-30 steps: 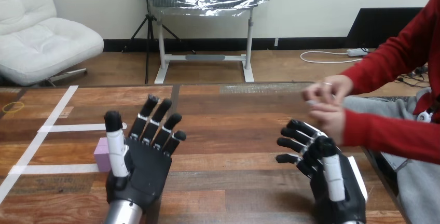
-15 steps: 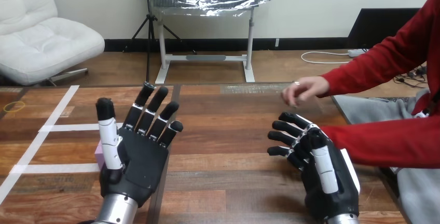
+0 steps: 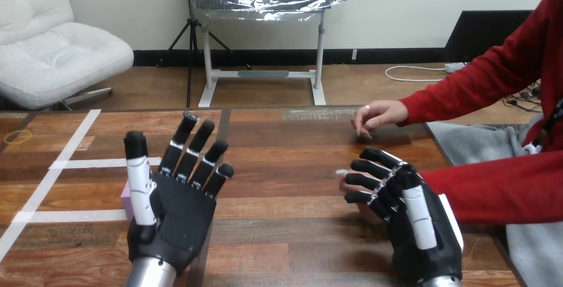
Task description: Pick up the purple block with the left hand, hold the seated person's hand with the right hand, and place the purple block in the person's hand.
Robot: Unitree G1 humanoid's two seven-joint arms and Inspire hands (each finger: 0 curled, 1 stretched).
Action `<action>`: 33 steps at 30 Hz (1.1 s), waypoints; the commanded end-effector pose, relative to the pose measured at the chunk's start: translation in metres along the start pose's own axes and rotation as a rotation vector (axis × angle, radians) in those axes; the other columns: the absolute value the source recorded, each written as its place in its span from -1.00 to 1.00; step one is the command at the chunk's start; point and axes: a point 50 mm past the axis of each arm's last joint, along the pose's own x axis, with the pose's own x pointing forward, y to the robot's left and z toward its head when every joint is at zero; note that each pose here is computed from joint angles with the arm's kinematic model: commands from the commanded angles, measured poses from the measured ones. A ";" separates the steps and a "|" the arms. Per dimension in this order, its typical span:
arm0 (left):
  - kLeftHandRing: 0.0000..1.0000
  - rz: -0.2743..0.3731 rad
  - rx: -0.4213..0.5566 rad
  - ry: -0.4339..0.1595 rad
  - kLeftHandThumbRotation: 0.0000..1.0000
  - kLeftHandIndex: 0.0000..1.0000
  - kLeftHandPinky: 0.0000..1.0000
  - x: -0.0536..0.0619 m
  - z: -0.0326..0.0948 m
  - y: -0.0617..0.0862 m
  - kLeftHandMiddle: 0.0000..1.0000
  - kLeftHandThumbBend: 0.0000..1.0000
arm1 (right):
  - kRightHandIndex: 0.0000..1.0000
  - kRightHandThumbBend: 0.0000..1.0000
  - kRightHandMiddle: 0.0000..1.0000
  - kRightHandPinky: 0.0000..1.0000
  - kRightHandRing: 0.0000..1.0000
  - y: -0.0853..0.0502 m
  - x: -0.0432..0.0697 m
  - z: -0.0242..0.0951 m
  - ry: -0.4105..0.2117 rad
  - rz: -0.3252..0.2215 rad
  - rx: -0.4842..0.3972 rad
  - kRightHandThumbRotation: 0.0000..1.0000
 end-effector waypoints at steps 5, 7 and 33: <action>0.15 -0.088 -0.053 -0.044 0.14 0.37 -0.29 0.010 -0.011 -0.023 0.35 0.55 | 0.32 0.88 0.30 0.02 0.24 0.006 0.010 0.012 -0.075 0.032 0.023 0.31; 0.20 -0.092 -0.041 -0.044 0.17 0.40 -0.28 0.010 -0.011 -0.023 0.39 0.56 | 0.32 0.88 0.30 0.02 0.23 0.005 0.009 0.013 -0.076 0.029 0.020 0.32; 0.77 -0.113 0.407 -0.118 0.61 0.74 0.63 0.014 0.005 -0.027 0.80 0.90 | 0.39 1.00 0.39 0.08 0.34 0.000 0.008 0.014 -0.092 0.056 -0.019 0.81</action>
